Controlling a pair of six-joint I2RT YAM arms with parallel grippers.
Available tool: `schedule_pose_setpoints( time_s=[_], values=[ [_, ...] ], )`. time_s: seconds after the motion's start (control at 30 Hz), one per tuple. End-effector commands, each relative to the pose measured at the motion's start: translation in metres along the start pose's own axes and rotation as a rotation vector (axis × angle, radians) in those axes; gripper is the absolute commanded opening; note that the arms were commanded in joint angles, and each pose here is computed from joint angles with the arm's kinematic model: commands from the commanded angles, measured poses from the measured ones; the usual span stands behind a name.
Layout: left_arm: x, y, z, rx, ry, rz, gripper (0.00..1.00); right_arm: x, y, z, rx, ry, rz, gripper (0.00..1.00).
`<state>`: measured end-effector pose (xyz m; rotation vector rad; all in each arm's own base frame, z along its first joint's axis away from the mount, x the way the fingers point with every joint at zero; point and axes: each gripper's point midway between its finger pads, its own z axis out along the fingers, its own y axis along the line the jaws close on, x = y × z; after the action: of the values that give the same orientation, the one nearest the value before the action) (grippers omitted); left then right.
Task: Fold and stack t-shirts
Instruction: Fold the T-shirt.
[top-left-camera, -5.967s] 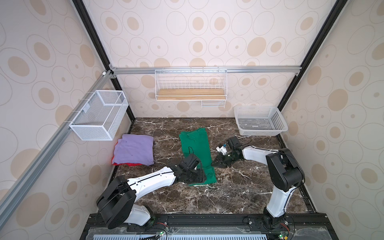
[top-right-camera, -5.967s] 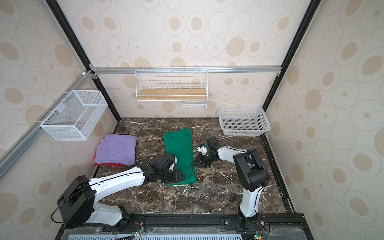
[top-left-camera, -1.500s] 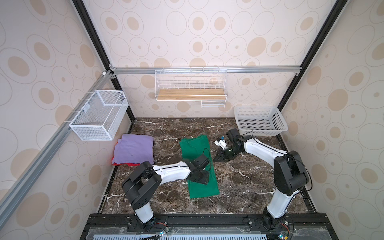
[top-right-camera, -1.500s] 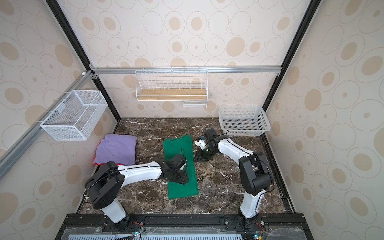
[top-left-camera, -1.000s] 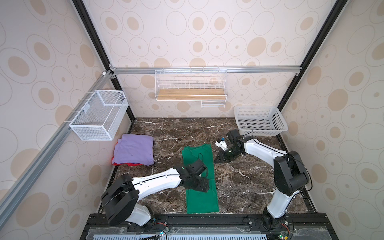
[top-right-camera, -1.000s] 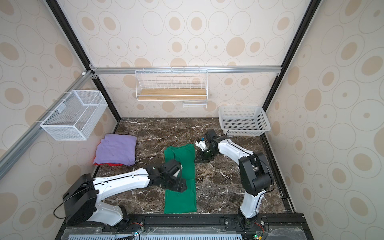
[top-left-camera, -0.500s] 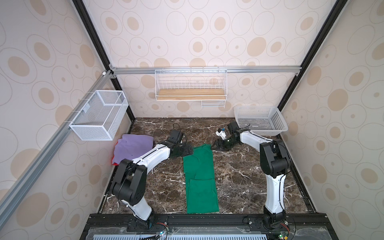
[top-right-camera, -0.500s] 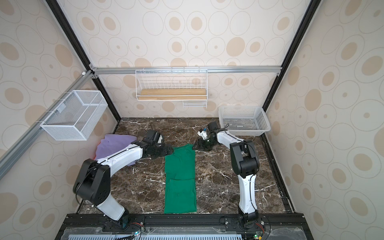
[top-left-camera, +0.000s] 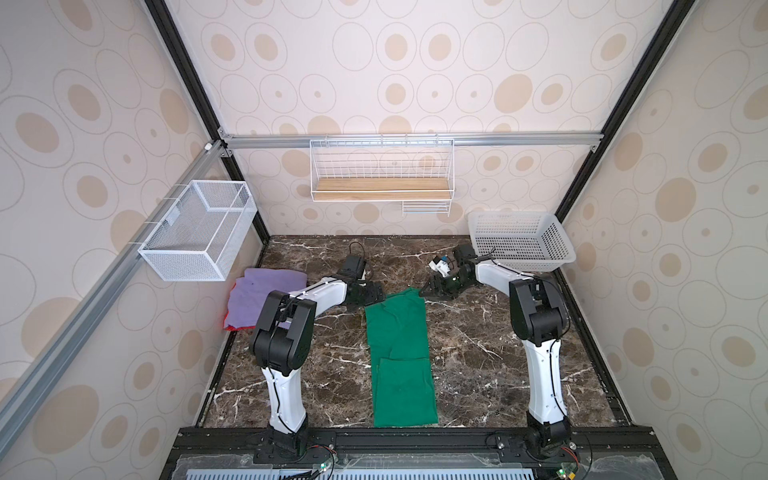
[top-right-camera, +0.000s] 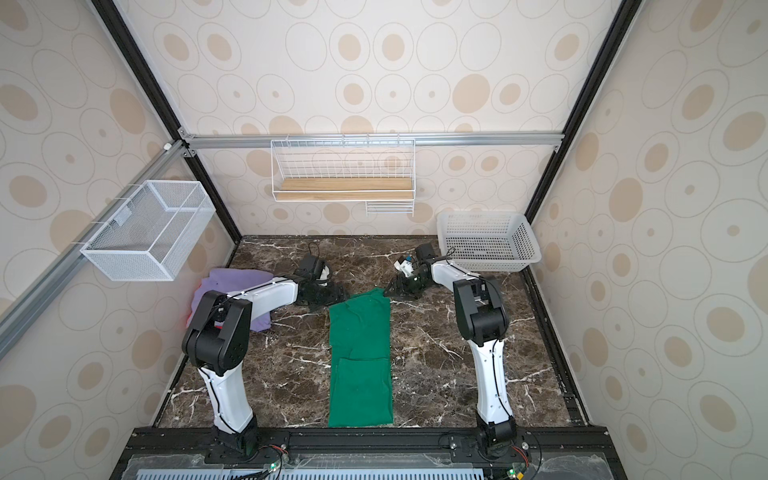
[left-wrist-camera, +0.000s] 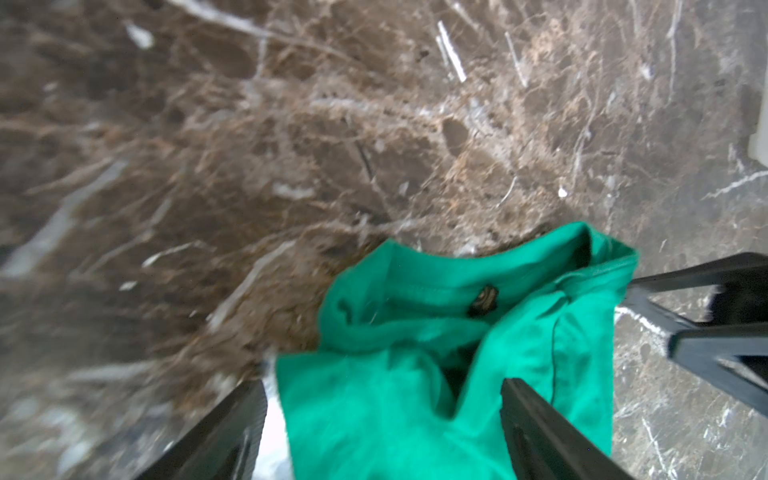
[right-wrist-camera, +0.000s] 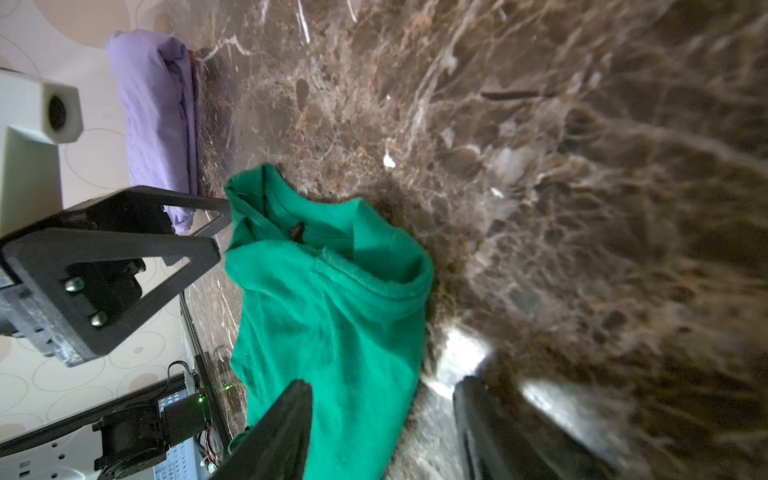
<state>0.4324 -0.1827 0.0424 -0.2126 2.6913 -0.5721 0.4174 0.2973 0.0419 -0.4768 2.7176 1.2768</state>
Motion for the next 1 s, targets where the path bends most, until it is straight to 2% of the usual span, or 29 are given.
schedule_pose_setpoints(
  time_s=[0.0, 0.13, 0.17, 0.27, 0.3, 0.4, 0.43, 0.47, 0.5, 0.73, 0.97],
  values=[
    [-0.007, -0.005, 0.013, 0.04, 0.016, 0.008, 0.9, 0.008, -0.012, 0.01, -0.002, 0.036, 0.041, 0.59],
    [-0.002, -0.005, 0.024, 0.062, 0.038, -0.008, 0.87, 0.009, -0.015, 0.015, -0.009, 0.046, 0.05, 0.59],
    [0.0, -0.005, 0.027, 0.07, 0.044, -0.011, 0.84, 0.009, -0.015, 0.017, -0.021, 0.047, 0.053, 0.59],
    [0.003, -0.005, 0.032, 0.08, 0.055, -0.02, 0.64, 0.007, -0.012, 0.025, -0.054, 0.057, 0.059, 0.56],
    [0.004, -0.005, 0.033, 0.085, 0.061, -0.019, 0.56, 0.008, -0.009, 0.028, -0.067, 0.066, 0.057, 0.5],
    [0.006, -0.01, 0.036, 0.116, 0.081, -0.02, 0.22, 0.009, 0.001, 0.036, -0.109, 0.099, 0.049, 0.33],
    [0.006, -0.011, 0.036, 0.12, 0.085, -0.021, 0.14, 0.009, 0.003, 0.037, -0.11, 0.102, 0.043, 0.24],
    [0.005, -0.011, 0.036, 0.121, 0.083, -0.02, 0.07, 0.008, 0.006, 0.037, -0.107, 0.105, 0.036, 0.01],
    [0.005, -0.011, 0.036, 0.119, 0.081, -0.018, 0.02, 0.008, 0.007, 0.036, -0.097, 0.107, 0.035, 0.0],
    [-0.007, -0.014, 0.024, 0.151, 0.031, -0.026, 0.0, 0.004, 0.035, 0.011, -0.031, 0.108, -0.027, 0.0],
    [-0.017, -0.034, -0.022, 0.235, -0.072, -0.025, 0.0, 0.036, 0.074, -0.02, 0.051, 0.096, -0.117, 0.0]
  ],
)
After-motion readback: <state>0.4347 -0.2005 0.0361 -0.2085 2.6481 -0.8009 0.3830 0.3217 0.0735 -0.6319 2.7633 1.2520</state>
